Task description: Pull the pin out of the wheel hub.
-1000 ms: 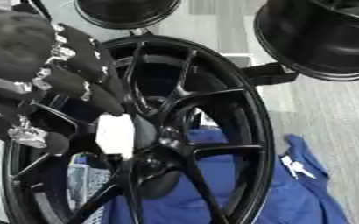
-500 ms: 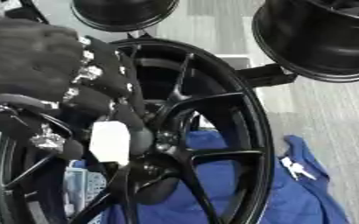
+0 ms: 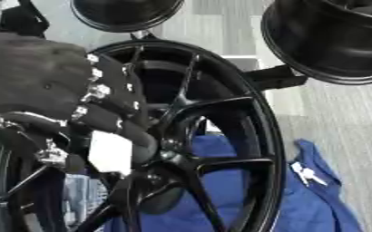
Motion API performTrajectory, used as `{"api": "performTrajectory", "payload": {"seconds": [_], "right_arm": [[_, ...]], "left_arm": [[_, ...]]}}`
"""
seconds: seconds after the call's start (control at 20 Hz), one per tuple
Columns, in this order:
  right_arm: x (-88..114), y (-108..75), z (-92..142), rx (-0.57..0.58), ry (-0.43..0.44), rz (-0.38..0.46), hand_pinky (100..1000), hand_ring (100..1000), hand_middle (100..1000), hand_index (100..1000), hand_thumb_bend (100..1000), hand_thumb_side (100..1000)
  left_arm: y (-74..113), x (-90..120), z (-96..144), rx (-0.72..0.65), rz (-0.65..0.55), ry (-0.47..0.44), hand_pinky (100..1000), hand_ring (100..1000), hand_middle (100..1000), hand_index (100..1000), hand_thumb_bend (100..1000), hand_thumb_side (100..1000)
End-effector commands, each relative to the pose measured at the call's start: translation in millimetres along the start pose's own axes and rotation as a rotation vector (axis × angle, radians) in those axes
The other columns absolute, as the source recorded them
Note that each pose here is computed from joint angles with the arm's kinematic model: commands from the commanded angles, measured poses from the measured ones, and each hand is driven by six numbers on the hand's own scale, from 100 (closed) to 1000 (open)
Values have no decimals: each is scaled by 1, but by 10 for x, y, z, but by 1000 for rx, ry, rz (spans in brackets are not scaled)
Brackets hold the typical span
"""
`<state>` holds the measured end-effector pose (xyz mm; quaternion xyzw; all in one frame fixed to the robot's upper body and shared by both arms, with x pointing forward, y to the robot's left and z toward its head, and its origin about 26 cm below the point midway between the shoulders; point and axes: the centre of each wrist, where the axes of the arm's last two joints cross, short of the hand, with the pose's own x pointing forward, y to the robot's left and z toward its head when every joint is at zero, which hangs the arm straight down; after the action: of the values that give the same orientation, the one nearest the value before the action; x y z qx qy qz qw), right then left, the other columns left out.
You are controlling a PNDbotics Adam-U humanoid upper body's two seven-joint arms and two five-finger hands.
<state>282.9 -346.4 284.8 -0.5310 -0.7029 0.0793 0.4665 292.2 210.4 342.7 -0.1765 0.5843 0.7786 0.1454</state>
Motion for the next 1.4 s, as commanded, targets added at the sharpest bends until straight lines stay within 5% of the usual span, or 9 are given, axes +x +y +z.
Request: {"api": "performTrajectory", "payload": {"seconds": [0.05,1.4], "right_arm": [[62,-71,-27,-19,-26,-3,736,598,481,688,100,337],[59,-30,-6,-7,-20,-54,730,592,475,683,100,371]], "left_arm": [[67,3,76,-80,-62,-35,806,761,695,834,710,106],[-90,38,130,-64,-211,44,764,708,608,755,709,100]]}}
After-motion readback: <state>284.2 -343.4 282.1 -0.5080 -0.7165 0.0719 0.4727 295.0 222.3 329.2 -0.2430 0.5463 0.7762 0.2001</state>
